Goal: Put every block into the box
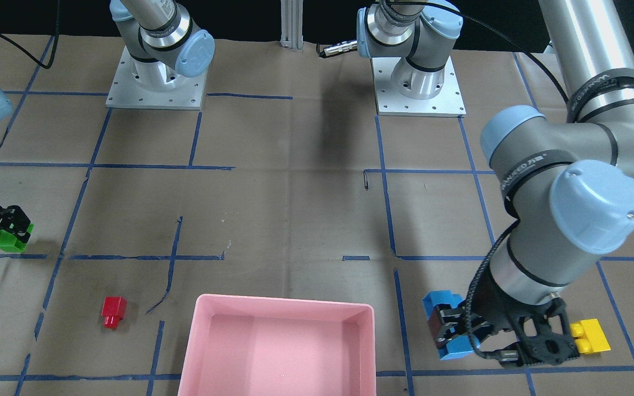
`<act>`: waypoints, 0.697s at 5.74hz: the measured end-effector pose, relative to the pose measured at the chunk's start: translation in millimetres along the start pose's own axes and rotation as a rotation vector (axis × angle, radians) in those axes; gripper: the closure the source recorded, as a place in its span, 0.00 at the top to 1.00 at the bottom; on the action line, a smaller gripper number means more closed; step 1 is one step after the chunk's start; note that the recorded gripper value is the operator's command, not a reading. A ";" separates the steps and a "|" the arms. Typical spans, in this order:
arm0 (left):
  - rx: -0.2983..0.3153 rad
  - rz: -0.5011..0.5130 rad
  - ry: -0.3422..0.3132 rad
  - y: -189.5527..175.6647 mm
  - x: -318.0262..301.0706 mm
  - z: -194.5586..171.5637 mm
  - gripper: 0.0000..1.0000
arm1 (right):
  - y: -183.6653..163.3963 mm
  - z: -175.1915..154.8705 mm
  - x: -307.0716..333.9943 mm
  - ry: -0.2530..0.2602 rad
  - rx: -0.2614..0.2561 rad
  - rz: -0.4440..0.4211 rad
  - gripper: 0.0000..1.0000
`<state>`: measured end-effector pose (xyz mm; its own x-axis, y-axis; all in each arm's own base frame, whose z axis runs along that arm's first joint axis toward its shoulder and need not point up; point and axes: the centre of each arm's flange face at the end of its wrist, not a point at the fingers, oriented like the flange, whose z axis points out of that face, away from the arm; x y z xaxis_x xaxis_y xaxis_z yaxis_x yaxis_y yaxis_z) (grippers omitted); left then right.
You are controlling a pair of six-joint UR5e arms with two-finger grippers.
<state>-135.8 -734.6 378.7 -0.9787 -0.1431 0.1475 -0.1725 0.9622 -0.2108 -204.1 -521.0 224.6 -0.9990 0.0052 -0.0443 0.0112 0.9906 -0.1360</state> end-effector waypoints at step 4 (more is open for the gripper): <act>-0.010 -0.086 0.050 1.2 118.3 90.0 0.91 | -80.2 -107.2 -76.2 -0.021 0.014 -0.160 0.09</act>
<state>-261.8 -771.3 308.9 -0.9535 -0.2139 0.2123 -0.2542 0.9492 -0.1855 -133.5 -586.3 344.9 -0.9869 -0.1555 -0.0419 -0.1472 0.9765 -0.1572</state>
